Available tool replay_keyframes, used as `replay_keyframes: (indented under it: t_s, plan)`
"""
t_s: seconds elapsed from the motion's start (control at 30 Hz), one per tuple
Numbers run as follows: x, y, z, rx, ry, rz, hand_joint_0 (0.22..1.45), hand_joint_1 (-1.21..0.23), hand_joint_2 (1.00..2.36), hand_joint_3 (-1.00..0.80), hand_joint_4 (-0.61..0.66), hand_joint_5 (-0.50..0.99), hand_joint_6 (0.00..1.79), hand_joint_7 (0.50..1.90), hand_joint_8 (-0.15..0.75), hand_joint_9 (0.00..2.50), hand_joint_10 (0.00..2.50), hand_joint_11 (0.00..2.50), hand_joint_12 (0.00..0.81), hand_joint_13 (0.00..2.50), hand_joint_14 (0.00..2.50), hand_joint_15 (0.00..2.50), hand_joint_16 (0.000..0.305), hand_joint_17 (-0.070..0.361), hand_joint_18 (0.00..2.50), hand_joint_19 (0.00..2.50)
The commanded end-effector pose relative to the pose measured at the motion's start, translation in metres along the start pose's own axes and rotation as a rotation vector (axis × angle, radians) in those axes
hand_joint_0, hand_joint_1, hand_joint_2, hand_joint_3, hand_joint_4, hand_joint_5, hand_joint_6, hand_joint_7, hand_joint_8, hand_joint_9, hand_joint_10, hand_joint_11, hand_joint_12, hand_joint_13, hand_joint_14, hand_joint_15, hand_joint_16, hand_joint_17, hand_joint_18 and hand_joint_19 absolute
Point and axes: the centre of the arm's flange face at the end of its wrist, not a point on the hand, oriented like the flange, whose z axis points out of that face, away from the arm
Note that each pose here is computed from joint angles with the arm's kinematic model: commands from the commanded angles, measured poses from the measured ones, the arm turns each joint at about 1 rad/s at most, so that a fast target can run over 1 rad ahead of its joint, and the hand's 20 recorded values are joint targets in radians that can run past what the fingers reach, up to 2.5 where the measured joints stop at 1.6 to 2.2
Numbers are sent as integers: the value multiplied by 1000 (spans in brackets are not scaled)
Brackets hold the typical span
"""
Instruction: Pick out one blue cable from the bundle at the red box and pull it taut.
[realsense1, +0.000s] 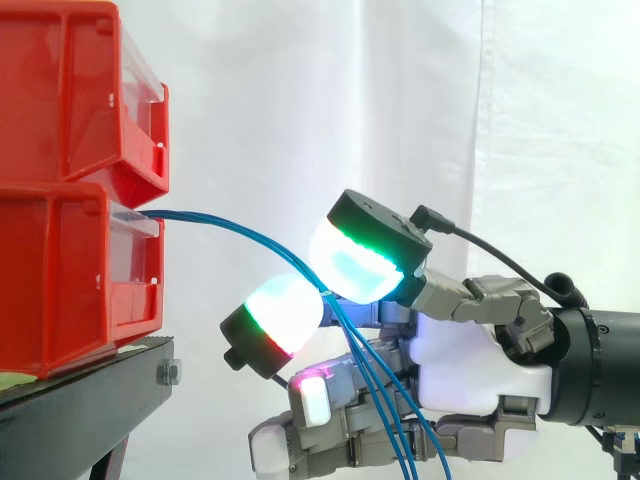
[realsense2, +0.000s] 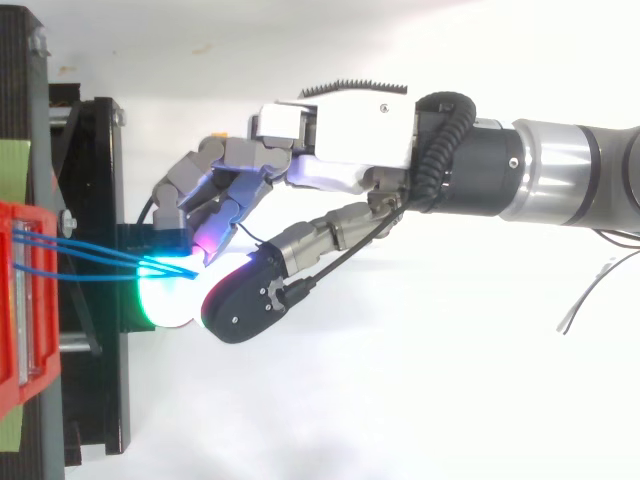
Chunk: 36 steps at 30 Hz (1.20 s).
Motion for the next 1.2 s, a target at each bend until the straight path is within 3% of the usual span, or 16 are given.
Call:
replay_keyframes:
  t_s: [0.0, 0.2, 0.67, 1.0, 1.17]
  plan:
    - [0, 1, 1, -2, 0, 0, 492, -579, 1000, -500, -14, -134, 903, 793, 219, 1010, 23, 676, 188, 753, 19, 509, 12, 28, 236, 442]
    - [0, 1, 1, -1, 0, 0, 572, -495, 1000, -500, -51, -132, 892, 830, 195, 1011, 24, 683, 163, 732, 20, 520, 8, 18, 198, 462]
    - [-2, 0, 0, 10, 2, 6, 598, -757, 1019, -208, -82, -141, 917, 913, 212, 989, 22, 695, 155, 724, 19, 527, 6, 14, 190, 458]
    - [-3, 2, 0, 7, 2, 7, 665, -808, 1016, -293, -175, -152, 937, 931, 212, 965, 24, 690, 151, 722, 19, 524, 6, 13, 208, 439]
    - [-3, 2, 0, 7, 2, 7, 672, -798, 1002, -483, -139, -156, 941, 885, 201, 965, 24, 687, 152, 733, 19, 531, 6, 13, 213, 436]
